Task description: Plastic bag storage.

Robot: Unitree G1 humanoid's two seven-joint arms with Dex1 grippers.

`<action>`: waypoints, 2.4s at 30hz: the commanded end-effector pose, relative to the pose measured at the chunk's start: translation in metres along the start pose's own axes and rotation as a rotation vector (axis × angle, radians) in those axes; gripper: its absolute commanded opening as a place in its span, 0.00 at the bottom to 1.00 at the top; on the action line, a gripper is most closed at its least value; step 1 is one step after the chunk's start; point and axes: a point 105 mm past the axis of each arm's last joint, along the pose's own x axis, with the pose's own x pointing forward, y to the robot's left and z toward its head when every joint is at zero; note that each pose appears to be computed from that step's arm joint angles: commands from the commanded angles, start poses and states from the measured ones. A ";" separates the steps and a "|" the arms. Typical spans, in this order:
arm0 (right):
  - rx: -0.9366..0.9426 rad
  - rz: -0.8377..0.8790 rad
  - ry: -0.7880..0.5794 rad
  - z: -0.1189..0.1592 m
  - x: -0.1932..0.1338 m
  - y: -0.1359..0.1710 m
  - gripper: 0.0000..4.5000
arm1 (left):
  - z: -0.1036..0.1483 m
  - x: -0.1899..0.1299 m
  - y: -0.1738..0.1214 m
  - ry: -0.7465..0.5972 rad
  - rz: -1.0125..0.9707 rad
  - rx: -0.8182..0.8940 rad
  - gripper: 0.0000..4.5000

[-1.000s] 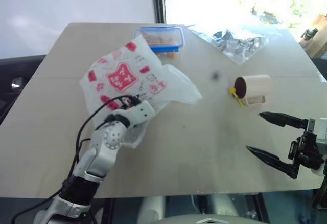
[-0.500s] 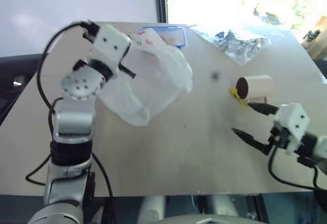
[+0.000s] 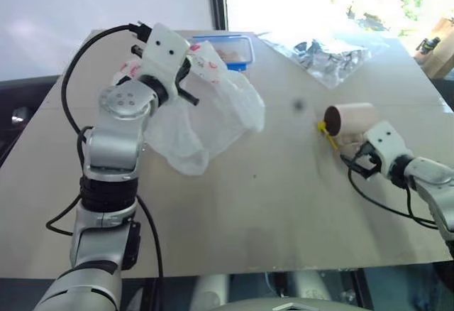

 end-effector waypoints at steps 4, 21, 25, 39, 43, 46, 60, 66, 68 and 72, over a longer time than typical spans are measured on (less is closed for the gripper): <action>-0.150 0.081 0.023 -0.006 0.019 -0.006 0.62 | 0.013 -0.005 0.004 -0.055 0.037 0.066 0.00; -0.318 0.249 -0.131 0.069 -0.030 0.008 0.01 | 0.021 -0.003 0.004 -0.086 0.019 -0.089 0.00; -0.273 0.421 -0.262 0.107 -0.039 0.056 0.01 | 0.019 0.000 0.012 -0.060 0.022 -0.132 0.00; -0.457 0.967 -0.376 0.181 -0.001 0.170 0.01 | 0.007 -0.002 0.040 0.017 0.048 -0.193 0.00; -0.503 0.973 -0.424 0.195 0.015 0.182 0.01 | -0.014 -0.019 0.045 0.091 0.080 -0.112 0.00; -0.434 0.912 -0.495 0.211 0.021 0.176 0.01 | -0.027 -0.028 0.056 0.145 0.145 -0.087 0.00; -0.256 0.301 -0.413 0.232 0.111 0.047 0.01 | -0.033 -0.039 0.053 0.204 0.242 -0.100 0.00; -0.033 0.373 -0.421 0.233 0.133 0.070 0.01 | -0.020 -0.046 0.043 0.167 0.247 -0.108 0.00; -0.027 0.455 -0.390 0.224 0.135 0.082 0.01 | -0.020 -0.049 0.045 0.167 0.261 -0.115 0.00; -0.030 0.629 -0.327 0.202 0.132 0.098 0.01 | -0.019 -0.054 0.051 0.154 0.292 -0.128 0.00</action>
